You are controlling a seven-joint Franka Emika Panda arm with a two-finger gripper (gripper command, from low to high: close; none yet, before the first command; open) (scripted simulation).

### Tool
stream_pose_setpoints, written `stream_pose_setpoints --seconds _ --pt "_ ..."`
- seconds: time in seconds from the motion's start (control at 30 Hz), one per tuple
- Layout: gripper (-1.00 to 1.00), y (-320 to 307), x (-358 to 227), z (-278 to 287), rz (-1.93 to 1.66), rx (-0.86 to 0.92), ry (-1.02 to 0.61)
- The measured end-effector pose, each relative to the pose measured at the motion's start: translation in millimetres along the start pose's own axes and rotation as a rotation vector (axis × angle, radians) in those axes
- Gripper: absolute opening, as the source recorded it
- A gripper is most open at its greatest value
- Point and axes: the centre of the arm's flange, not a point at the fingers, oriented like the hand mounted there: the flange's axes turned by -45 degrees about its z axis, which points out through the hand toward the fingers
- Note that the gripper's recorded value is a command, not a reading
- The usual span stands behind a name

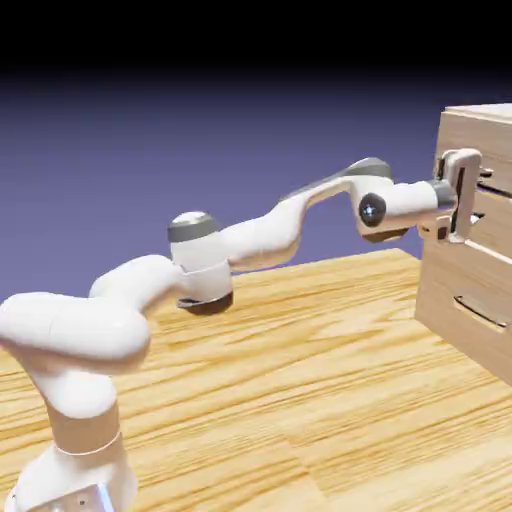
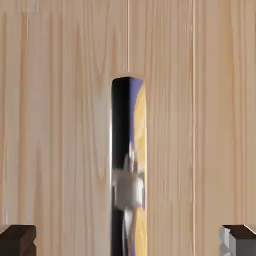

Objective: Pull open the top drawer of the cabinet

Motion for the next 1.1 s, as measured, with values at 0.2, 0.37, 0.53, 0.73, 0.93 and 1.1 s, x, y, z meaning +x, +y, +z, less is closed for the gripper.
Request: stream_pose_setpoints --seconds 0.2,0.37,0.53,0.73,0.93,1.1 --pt "0.0 1 0 25 -0.001 0.001 -0.001" --pt "-1.0 1 1 26 -0.001 0.002 -0.001" --pt "-1.0 1 1 7 -0.001 0.002 -0.001" --pt "-1.0 1 1 -23 -0.001 0.002 -0.001" --pt "-1.0 1 1 -60 -0.001 0.002 -0.001" --pt "-1.0 1 1 -98 -0.001 0.002 -0.001"
